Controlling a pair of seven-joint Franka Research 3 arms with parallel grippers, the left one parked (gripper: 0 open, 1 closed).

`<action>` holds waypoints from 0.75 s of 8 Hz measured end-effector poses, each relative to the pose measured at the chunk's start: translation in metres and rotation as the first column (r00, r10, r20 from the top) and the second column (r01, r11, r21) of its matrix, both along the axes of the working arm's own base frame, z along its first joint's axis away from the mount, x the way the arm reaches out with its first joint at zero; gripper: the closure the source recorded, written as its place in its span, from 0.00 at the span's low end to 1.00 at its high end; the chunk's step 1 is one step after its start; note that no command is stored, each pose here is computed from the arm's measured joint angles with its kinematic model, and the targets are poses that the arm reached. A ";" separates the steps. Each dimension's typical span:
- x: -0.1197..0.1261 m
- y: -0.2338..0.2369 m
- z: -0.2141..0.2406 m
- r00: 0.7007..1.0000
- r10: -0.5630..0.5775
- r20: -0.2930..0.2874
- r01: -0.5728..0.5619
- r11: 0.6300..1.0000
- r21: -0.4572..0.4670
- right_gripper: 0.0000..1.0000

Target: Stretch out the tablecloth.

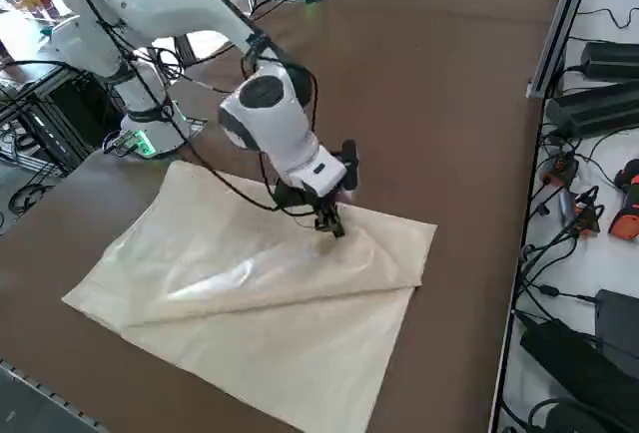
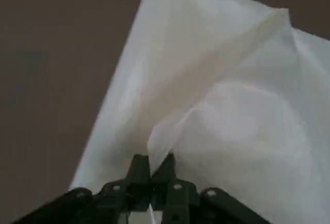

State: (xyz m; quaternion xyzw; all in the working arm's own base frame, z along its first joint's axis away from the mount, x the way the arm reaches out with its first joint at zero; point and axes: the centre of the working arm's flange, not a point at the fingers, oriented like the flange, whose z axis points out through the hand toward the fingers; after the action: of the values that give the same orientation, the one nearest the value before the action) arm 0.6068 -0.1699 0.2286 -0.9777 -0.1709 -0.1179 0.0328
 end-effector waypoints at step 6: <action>0.039 0.128 0.019 0.956 -0.279 -0.091 0.293 0.930 0.224 0.98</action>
State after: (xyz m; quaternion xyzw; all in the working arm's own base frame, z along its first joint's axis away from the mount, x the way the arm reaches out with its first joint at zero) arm 0.6456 -0.0419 0.2472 -0.9843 -0.0104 -0.1126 0.1354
